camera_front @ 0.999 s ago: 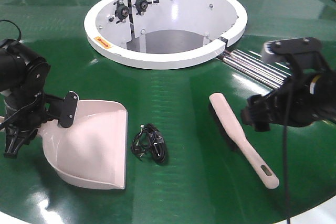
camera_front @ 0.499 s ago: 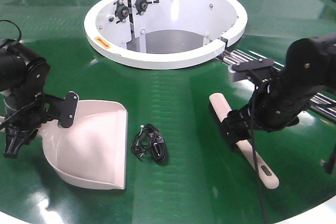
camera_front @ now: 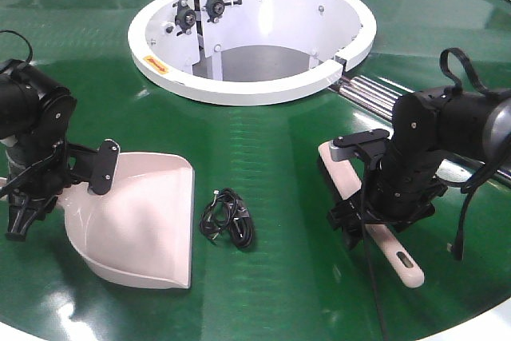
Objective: Clean and inspect green conveyor with broom and dustpan
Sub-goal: 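Reach the right gripper to the pink brush handle and grasp it, then sweep the black cable into the dustpan with the brush in the right gripper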
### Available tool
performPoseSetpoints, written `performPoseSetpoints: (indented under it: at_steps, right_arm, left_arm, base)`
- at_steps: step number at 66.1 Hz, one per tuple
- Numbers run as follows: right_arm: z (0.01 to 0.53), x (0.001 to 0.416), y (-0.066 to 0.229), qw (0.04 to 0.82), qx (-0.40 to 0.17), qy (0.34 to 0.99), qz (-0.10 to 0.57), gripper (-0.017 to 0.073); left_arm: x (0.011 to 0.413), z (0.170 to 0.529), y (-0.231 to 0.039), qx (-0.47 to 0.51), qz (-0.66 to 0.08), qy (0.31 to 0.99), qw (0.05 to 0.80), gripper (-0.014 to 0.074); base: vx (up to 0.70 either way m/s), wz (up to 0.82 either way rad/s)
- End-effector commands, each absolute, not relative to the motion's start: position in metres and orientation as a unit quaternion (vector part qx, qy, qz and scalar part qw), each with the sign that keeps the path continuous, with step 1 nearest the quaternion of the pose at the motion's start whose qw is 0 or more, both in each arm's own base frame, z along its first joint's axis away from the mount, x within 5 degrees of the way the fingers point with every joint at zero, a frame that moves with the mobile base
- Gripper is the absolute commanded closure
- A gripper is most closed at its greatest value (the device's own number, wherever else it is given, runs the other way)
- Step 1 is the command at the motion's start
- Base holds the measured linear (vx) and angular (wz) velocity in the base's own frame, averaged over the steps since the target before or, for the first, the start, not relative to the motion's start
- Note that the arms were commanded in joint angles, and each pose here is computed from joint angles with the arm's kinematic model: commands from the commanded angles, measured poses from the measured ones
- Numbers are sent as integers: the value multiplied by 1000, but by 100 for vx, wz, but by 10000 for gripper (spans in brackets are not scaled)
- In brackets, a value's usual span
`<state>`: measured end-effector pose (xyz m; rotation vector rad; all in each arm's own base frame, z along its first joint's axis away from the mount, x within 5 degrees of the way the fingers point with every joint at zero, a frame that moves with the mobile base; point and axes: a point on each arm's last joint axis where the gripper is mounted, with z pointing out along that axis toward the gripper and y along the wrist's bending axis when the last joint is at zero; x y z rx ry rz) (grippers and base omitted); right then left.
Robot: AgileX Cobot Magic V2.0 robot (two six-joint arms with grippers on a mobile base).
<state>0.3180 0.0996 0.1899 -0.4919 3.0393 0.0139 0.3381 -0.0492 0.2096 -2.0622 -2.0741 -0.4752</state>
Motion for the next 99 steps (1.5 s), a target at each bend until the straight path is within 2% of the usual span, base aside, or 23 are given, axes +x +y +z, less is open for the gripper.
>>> performPoseSetpoints:
  at_steps: [1, 10, 18, 35, 59, 74, 88, 99]
  right_arm:
    - [206, 323, 100, 65, -169, 983, 1, -3]
    - [201, 323, 98, 51, -177, 983, -12, 53]
    - [201, 324, 98, 53, -177, 983, -13, 158]
    - [201, 323, 98, 48, -186, 981, -11, 575]
    - [221, 316, 102, 73, -163, 984, 26, 566]
    - [239, 304, 104, 77, -124, 989, 40, 564]
    - [238, 289, 137, 64, -133, 989, 30, 564]
    - [231, 285, 157, 40, -117, 992, 21, 564]
  left_arm:
    - [333, 231, -51, -704, -172, -684, 85, 600]
    - [333, 231, -51, -704, -172, -684, 85, 600]
    - [333, 231, -51, -704, -172, -684, 85, 600]
    - [333, 231, -51, -704, -172, -684, 85, 600]
    - [333, 231, -51, -704, -172, -684, 85, 600]
    - [333, 231, -51, -704, -172, -684, 85, 600]
    - [333, 231, -51, -704, -172, -684, 85, 600]
    - [333, 231, -51, -704, -172, -684, 85, 600]
  base:
    - [0, 0]
    - [0, 0]
    - [0, 0]
    - [0, 0]
    - [0, 0]
    - [0, 0]
    - [0, 0]
    - [0, 0]
